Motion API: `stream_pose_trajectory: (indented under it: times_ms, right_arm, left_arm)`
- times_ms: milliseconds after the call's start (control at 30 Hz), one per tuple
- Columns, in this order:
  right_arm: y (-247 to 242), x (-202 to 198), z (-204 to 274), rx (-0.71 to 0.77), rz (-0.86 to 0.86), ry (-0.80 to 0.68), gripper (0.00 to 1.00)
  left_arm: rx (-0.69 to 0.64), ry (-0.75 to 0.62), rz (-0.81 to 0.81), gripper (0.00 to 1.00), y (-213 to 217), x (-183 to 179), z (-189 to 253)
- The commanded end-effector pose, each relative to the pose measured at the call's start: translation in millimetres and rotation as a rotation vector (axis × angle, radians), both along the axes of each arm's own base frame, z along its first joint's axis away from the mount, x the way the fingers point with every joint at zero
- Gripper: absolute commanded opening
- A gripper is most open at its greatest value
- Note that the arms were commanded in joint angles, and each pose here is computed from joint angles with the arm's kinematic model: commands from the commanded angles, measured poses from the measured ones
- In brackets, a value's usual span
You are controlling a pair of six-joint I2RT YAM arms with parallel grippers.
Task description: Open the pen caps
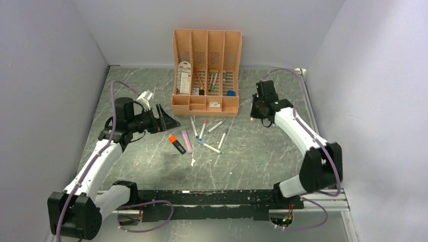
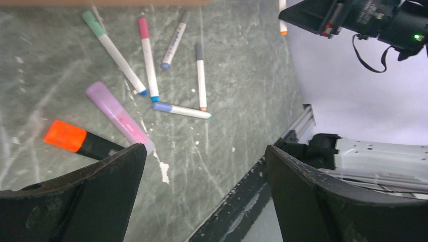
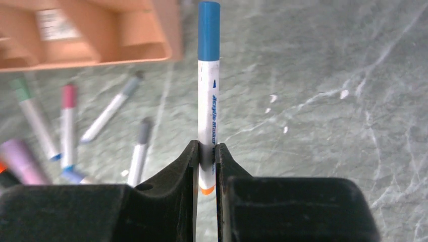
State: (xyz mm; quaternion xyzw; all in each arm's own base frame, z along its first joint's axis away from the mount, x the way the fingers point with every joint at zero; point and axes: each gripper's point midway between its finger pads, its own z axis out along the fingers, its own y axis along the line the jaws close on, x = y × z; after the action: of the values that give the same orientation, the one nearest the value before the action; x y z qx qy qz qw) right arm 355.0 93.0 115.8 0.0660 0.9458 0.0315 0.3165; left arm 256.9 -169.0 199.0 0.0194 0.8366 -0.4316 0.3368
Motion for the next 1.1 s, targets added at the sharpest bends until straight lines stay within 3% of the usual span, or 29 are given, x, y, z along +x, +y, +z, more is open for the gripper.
stream_pose_trajectory:
  times_ms: [0,133,300,567,1067]
  right_arm:
    - [31,-37,28,0.148,0.225,-0.003,0.00]
    - [73,-74,58,0.379,0.414,-0.028,0.00]
    - [124,-120,72,0.595,0.593,-0.007,0.00]
    - [186,-161,78,0.700,0.714,0.021,0.00]
    - [253,-184,76,0.674,0.830,0.056,0.00]
  left_arm:
    - [-0.168,-0.005,-0.059,0.99,-19,-7,16]
    - [-0.276,-0.030,-0.081,0.99,-27,-14,29]
    - [-0.281,-0.048,-0.061,0.99,-29,-18,32]
    - [-0.282,-0.009,-0.072,0.99,-36,-24,14]
    - [-0.258,0.019,-0.060,0.98,-44,-29,0]
